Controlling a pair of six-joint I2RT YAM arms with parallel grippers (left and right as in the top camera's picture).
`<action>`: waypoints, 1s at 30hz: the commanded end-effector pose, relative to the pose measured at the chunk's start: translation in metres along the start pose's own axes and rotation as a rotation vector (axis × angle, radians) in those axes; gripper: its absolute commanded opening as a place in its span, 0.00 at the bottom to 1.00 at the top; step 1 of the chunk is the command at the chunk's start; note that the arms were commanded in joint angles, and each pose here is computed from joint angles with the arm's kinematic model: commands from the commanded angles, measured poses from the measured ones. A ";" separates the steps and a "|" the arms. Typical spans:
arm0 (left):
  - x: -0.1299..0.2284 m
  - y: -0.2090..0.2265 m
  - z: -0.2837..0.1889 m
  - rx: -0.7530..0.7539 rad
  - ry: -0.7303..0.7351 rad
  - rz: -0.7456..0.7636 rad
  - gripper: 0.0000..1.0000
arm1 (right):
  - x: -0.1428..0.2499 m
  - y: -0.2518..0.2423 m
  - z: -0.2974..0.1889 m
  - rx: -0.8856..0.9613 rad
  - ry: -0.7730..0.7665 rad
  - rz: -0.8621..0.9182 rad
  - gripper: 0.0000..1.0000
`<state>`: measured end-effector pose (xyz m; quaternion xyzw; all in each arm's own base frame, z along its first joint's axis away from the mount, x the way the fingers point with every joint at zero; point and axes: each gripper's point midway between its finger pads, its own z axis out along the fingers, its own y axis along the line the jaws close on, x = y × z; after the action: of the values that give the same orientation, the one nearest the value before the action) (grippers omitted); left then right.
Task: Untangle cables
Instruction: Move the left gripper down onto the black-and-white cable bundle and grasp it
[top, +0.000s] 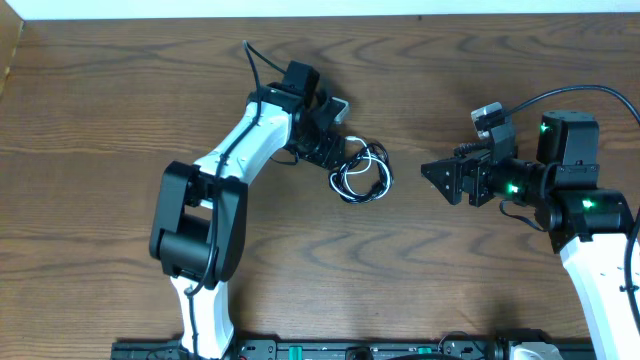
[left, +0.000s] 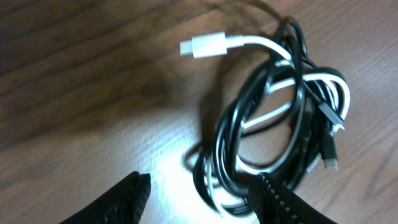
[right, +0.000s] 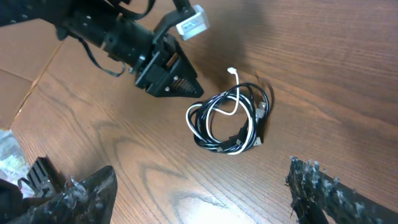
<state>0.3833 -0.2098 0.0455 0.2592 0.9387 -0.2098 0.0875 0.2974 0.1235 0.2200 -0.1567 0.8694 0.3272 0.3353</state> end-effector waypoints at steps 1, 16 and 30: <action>-0.006 -0.004 0.013 0.060 -0.012 0.022 0.56 | -0.006 0.000 -0.003 0.007 -0.012 -0.001 0.84; -0.003 -0.019 0.043 0.117 0.016 0.048 0.50 | -0.006 0.000 -0.003 0.010 -0.012 0.000 0.86; 0.004 -0.004 0.059 -0.041 0.049 0.000 0.30 | -0.005 -0.001 -0.003 0.011 -0.007 0.004 0.90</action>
<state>0.3790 -0.2452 0.0086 0.2781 0.9291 -0.2324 0.0734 0.2971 0.1222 0.2181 -0.1537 0.8725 0.3232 0.3325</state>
